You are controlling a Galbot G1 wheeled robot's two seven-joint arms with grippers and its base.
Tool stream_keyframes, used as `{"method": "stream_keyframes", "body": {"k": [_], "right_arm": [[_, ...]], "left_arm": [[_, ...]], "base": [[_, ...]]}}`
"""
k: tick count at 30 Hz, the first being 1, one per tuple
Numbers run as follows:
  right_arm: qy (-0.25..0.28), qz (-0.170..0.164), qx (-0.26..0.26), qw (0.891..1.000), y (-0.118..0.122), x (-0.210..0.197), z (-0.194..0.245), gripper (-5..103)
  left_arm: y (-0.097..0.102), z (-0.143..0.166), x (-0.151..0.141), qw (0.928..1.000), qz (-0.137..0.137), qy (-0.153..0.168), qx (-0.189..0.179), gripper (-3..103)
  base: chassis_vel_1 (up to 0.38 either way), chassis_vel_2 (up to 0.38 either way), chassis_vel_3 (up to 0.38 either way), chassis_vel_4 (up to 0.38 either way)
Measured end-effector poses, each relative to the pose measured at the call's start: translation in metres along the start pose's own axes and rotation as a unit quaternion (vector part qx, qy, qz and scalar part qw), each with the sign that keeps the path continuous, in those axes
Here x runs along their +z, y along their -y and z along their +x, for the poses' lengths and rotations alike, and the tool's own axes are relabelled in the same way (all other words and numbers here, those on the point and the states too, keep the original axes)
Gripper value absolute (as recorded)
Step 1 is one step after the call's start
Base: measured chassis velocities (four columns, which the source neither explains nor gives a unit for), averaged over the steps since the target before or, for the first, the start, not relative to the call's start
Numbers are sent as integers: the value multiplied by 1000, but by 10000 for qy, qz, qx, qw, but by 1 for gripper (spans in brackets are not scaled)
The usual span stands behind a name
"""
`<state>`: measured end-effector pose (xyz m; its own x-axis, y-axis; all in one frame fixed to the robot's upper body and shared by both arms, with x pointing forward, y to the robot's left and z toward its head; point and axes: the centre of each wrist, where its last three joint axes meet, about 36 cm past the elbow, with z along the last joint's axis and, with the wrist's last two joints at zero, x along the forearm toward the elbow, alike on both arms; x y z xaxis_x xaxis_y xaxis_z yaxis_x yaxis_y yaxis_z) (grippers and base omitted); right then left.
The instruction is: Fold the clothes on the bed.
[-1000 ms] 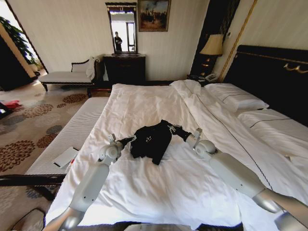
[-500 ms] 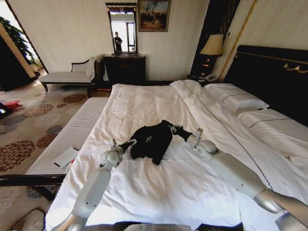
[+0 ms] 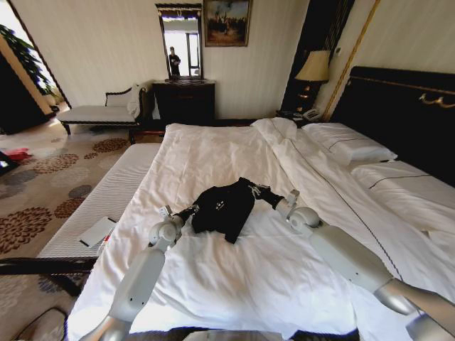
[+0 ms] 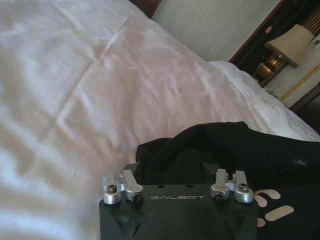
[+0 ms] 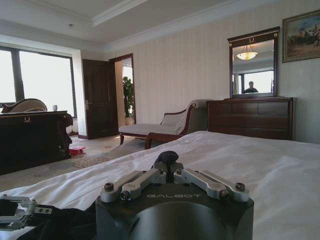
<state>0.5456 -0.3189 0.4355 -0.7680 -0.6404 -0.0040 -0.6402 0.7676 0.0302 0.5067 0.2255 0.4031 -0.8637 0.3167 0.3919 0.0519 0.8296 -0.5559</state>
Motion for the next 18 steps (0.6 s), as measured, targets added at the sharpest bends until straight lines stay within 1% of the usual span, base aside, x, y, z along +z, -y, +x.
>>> {"method": "stream_keyframes", "body": {"k": [1,4,5,6,7,9,12,13,15,18], "right_arm": [[0,0,0,10000,0,0,0,2],[7,-1,28,10000,2,0,0,2],[10,-3,37,10000,2,0,0,2],[13,-3,50,10000,3,-1,0,2],[13,-3,50,10000,3,-1,0,2],[17,3,81,10000,6,-2,1,2],[3,17,106,9999,9,-2,2,2],[3,17,106,9999,9,-2,2,2],[-4,42,148,9999,14,-2,5,2],[-35,64,207,9998,20,-2,8,2]], "left_arm": [[0,0,0,10000,0,0,0,68],[1,7,-1,9997,95,45,198,84],[1,8,-2,9995,137,65,266,84],[2,10,-2,9992,191,94,348,89],[2,10,-2,9992,191,94,348,89],[1,13,-4,9982,301,186,480,98],[-4,13,-9,9970,473,345,514,100],[-4,13,-9,9970,473,345,514,100],[-9,11,-13,9960,608,443,485,100],[-12,9,-15,9957,666,477,443,100]], "base": [[0,0,0,0],[0,0,0,0],[0,0,0,0],[0,0,0,0],[0,0,0,0],[0,0,0,0],[0,0,0,0],[0,0,0,0],[0,0,0,0],[0,0,0,0]]}}
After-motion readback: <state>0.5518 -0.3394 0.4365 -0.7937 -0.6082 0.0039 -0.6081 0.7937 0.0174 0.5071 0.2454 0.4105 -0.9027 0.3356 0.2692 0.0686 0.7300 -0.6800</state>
